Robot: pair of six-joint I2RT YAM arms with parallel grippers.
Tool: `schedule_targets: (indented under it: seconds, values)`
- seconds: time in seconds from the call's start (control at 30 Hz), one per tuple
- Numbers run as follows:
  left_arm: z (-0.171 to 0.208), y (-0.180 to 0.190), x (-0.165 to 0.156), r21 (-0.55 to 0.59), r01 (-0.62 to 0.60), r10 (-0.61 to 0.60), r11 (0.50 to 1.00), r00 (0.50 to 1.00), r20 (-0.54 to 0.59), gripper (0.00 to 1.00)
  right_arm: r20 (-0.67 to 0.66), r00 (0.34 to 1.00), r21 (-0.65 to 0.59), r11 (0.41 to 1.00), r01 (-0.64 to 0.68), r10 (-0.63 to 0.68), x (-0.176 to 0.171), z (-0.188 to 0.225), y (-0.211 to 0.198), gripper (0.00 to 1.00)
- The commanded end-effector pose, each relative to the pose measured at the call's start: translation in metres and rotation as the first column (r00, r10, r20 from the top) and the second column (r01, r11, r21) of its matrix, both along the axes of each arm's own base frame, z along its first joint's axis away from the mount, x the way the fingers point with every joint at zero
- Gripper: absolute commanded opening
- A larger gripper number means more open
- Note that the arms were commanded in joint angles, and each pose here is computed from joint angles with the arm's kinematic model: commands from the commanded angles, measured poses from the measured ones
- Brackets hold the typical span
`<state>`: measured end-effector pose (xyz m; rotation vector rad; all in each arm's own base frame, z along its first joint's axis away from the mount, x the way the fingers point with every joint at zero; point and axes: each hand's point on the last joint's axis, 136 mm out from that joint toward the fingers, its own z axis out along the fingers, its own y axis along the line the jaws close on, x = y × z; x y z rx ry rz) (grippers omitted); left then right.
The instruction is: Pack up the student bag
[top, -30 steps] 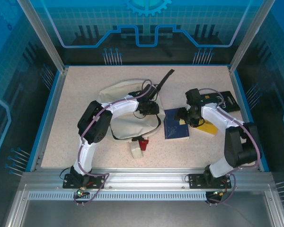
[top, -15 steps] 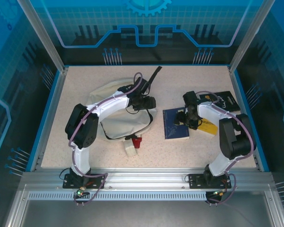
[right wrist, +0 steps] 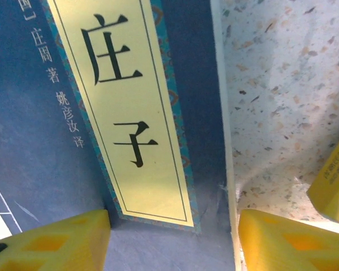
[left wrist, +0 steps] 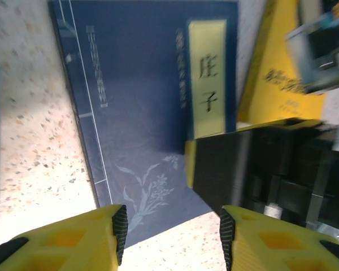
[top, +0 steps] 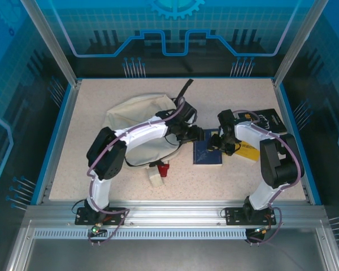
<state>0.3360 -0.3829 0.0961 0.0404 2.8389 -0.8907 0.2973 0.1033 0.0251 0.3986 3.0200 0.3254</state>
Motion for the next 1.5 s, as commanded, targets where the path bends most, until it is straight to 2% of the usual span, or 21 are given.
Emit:
schedule_targets:
  seconds: [0.0, 0.13, 0.37, 0.63, 0.7, 1.03, 1.27, 1.4, 1.47]
  values:
    - [-0.025, -0.001, -0.006, 0.063, -0.006, 0.010, 0.998, 0.998, -0.055, 0.48, -0.025, 1.000, 0.017, 1.000, -0.017, 0.018, -0.009, -0.005, 0.004, 0.60]
    - [-0.058, 0.009, -0.004, 0.169, -0.023, 0.035, 0.985, 0.997, -0.070, 0.48, -0.032, 0.999, 0.012, 1.000, -0.017, 0.018, -0.011, -0.007, 0.003, 0.57]
    - [-0.082, 0.011, -0.004, 0.225, -0.012, 0.034, 0.974, 0.995, -0.095, 0.48, -0.035, 0.999, 0.024, 0.999, -0.028, 0.029, -0.011, -0.008, 0.005, 0.55]
    - [-0.095, 0.009, -0.009, 0.265, 0.031, 0.001, 0.964, 0.993, -0.119, 0.29, 0.019, 0.996, 0.144, 0.985, -0.091, 0.089, -0.003, 0.018, 0.030, 0.47]
    - [-0.097, 0.011, -0.010, 0.282, 0.038, -0.003, 0.959, 0.992, -0.123, 0.28, 0.036, 0.993, 0.144, 0.983, -0.117, 0.113, -0.003, 0.028, 0.036, 0.45]
    - [-0.109, 0.023, -0.014, 0.347, 0.059, -0.013, 0.936, 0.991, -0.134, 0.25, 0.088, 0.986, 0.096, 0.984, -0.148, 0.140, -0.002, 0.060, 0.047, 0.21]
    - [-0.090, 0.014, -0.008, 0.299, 0.073, -0.040, 0.952, 0.993, -0.115, 0.27, 0.115, 0.988, 0.070, 0.991, -0.114, 0.105, 0.001, 0.068, 0.040, 0.06]
    - [-0.044, 0.007, 0.003, 0.189, 0.074, -0.061, 0.979, 0.996, -0.071, 0.38, 0.163, 0.983, 0.066, 0.993, -0.097, 0.085, 0.002, 0.083, 0.033, 0.01]
    - [-0.006, 0.004, 0.009, 0.076, 0.072, -0.068, 0.995, 0.996, -0.055, 0.47, 0.210, 0.975, 0.089, 0.991, -0.098, 0.077, 0.002, 0.098, 0.030, 0.00]
